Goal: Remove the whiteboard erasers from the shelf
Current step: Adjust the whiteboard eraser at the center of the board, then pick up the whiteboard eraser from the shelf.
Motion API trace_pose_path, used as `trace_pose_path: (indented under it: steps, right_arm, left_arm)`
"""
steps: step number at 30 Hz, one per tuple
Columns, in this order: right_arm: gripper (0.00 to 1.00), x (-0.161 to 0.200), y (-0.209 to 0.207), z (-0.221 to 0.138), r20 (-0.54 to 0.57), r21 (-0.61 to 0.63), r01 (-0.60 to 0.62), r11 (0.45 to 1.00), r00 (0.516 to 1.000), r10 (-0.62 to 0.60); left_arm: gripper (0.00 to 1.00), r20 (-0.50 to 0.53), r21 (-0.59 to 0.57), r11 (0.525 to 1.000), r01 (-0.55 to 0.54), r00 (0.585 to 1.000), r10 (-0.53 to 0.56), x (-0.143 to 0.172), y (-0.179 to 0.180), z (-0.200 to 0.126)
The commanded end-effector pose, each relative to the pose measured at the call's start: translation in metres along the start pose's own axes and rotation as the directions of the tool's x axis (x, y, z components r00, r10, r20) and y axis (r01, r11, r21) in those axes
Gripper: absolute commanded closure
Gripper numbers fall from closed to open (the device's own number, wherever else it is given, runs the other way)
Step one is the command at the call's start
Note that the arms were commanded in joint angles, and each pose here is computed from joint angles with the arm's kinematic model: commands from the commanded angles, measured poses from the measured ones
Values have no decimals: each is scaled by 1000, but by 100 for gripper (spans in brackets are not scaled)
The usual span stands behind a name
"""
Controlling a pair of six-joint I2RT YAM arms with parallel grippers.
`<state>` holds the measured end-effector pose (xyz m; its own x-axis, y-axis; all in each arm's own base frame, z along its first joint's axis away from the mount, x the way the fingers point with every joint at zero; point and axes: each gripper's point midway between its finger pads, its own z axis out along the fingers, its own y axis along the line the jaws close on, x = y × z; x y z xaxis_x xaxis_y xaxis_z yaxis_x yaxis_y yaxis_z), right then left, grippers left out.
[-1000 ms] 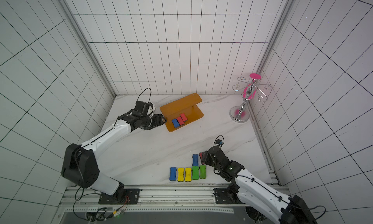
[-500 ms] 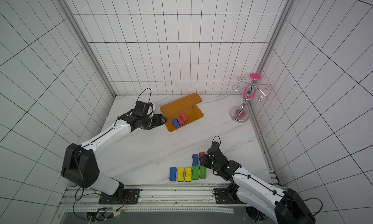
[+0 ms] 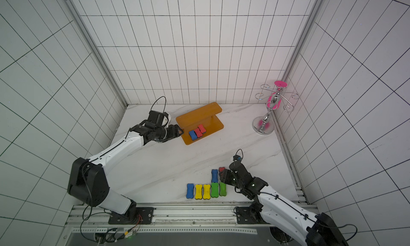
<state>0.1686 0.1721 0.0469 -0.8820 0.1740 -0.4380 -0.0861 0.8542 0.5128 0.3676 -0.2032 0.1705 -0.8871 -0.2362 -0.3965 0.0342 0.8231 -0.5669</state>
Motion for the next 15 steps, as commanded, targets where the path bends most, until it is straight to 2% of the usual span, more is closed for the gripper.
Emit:
trace_pose_path:
  steps: [1,5,9,15]
  right_arm:
    - [46,-33,16,-12,85,-7,66,998,994,-65]
    - [48,-80,56,-1,115,-101,129,987,986,-117]
    - [52,-140,99,24,160,-257,144,956,981,-105]
    - [56,-219,114,73,202,-386,89,918,979,-10]
  left_arm:
    - [22,30,13,1000,-4,1000,3,-12,-5,-4]
    - [22,39,16,1000,8,999,-8,-22,-7,-2]
    - [22,40,17,999,33,999,-34,-33,-7,4]
    - [22,41,10,998,58,997,-58,-50,-5,15]
